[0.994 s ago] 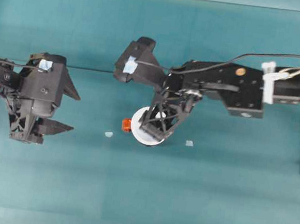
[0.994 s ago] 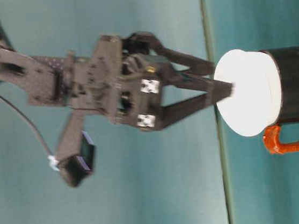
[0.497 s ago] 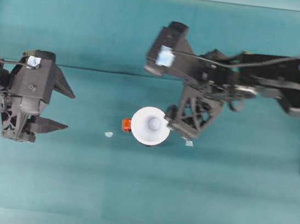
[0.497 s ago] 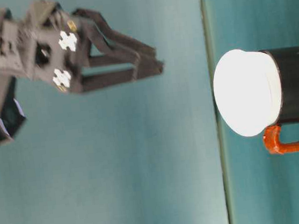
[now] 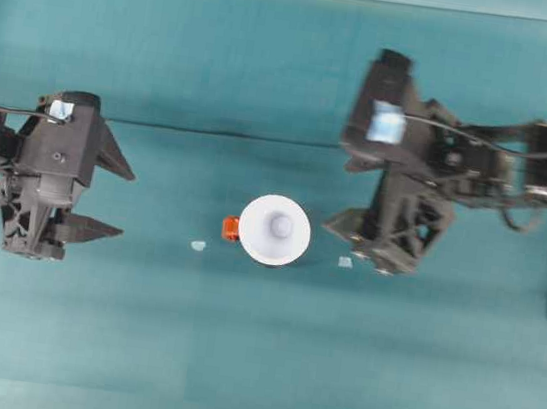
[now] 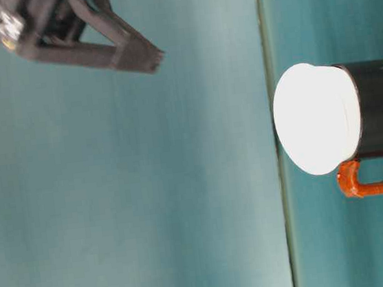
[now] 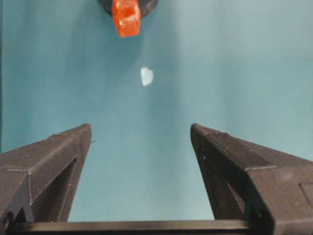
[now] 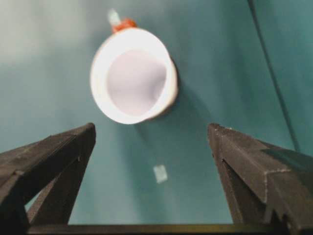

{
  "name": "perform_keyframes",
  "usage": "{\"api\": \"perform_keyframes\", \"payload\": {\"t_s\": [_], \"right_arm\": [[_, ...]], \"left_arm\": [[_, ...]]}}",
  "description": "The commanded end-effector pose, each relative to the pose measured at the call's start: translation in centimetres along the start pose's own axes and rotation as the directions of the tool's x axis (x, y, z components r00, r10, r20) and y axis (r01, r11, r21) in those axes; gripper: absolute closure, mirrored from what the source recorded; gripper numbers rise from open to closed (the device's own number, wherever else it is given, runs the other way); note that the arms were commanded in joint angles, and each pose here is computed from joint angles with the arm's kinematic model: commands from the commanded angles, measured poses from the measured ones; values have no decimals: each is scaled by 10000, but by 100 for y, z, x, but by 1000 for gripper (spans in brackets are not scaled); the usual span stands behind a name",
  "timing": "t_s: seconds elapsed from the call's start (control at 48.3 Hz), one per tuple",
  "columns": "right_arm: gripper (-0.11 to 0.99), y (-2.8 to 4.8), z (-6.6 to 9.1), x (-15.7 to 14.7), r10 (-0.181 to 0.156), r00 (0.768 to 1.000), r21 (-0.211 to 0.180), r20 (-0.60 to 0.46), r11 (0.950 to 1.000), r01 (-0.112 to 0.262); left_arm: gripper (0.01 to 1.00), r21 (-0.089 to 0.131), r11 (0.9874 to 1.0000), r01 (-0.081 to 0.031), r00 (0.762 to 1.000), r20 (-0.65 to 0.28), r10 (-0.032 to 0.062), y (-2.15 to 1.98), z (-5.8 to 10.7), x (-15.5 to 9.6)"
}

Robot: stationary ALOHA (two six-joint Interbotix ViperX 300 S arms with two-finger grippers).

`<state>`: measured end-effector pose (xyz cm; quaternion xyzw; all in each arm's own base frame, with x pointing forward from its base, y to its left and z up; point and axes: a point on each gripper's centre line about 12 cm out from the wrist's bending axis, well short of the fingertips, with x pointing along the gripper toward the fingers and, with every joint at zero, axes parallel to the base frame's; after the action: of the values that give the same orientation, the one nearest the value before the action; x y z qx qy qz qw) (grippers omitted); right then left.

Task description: Put the paper cup into the moved red handle cup holder.

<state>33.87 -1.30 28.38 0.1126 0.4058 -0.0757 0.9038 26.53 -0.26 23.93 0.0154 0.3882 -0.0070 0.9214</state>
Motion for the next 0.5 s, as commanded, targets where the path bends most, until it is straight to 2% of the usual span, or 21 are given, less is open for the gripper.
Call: {"api": "perform_keyframes", "payload": {"t_s": [0.0,0.166,0.373,0.476], "right_arm": [[23,47,94,-616,632,9756,-269,2102,9979,-589],[26,56,15,-765,937,9544,-396,2835,9955,-860],[26,67,-137,-784,1066,9566,-527,2711,9940,-959],[23,65,-166,-767,1083,9566,-541,2707,9938,-972]], "left_arm": [[114,14,10000,-31,9997,245,30,7,60,-39],[114,47,10000,-24,9997,230,23,7,58,-39],[114,16,10000,-24,9996,276,24,7,72,-43],[114,26,10000,-14,9996,291,13,3,73,-47]]}}
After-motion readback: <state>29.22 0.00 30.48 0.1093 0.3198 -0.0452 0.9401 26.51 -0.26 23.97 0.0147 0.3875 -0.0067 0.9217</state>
